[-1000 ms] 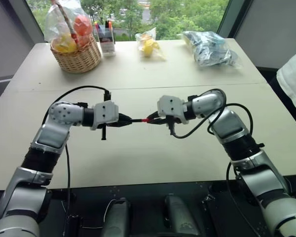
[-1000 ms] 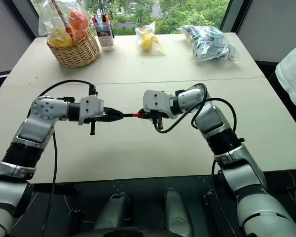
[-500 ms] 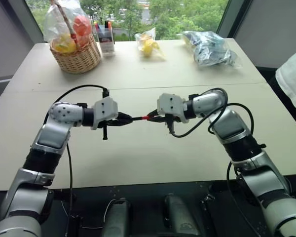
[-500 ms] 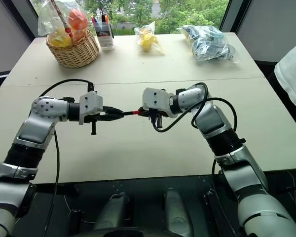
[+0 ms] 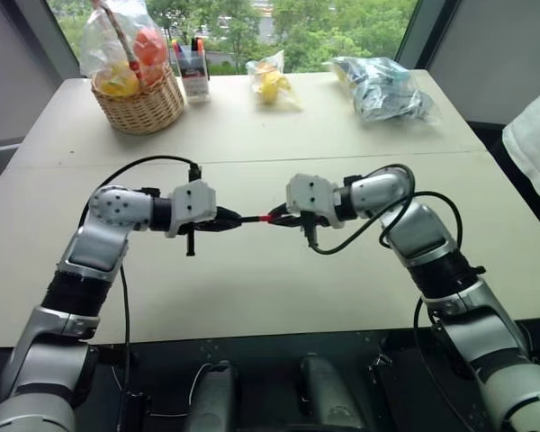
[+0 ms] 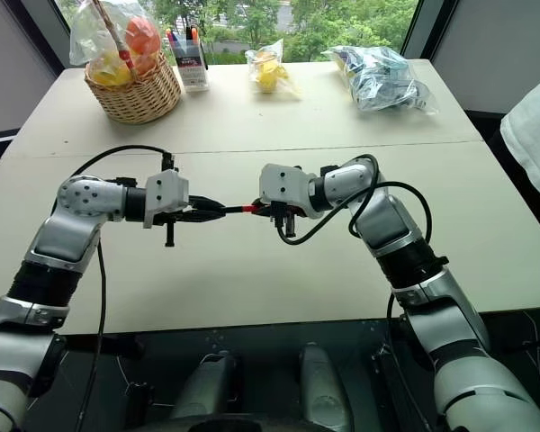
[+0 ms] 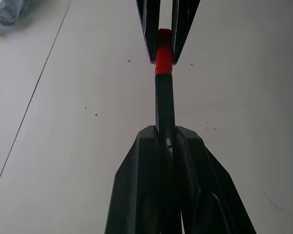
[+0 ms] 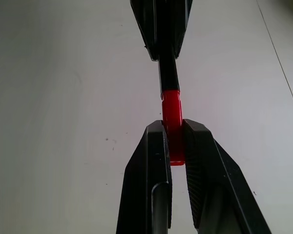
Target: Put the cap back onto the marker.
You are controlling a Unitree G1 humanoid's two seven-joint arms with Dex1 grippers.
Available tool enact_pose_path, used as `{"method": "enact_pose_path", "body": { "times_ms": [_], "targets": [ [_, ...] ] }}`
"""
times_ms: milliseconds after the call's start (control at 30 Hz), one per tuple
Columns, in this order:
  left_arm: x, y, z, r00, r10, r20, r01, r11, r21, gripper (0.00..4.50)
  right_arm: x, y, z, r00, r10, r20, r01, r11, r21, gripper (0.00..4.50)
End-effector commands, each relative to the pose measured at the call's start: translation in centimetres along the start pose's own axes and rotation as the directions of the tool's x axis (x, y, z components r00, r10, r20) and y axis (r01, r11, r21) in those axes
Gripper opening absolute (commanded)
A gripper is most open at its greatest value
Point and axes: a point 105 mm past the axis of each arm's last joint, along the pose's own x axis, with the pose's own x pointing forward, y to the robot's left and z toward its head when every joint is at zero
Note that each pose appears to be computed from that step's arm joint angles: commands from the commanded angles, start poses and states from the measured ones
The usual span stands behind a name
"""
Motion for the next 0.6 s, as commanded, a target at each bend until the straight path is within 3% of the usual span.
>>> {"method": "enact_pose_path", "body": {
  "times_ms": [33,300,600],
  "targets": [
    [0.7,0.5,1.0,1.000,0.020,0.009,-0.020,0.998,0.061,0.00,1.4,1.7,4.6,0.987,0.095,0.127,-0.076,0.986,-0.146,0.05],
    [1.2,0.7,1.1,1.000,0.028,-0.001,-0.028,0.997,0.078,0.00,1.9,1.6,4.5,0.991,0.091,0.102,-0.073,0.984,-0.163,0.05],
    [1.6,0.8,2.8,0.994,0.051,0.094,-0.056,0.997,0.050,0.00,2.2,1.2,5.5,0.988,0.059,0.144,-0.035,0.986,-0.164,0.05]
  ]
}}
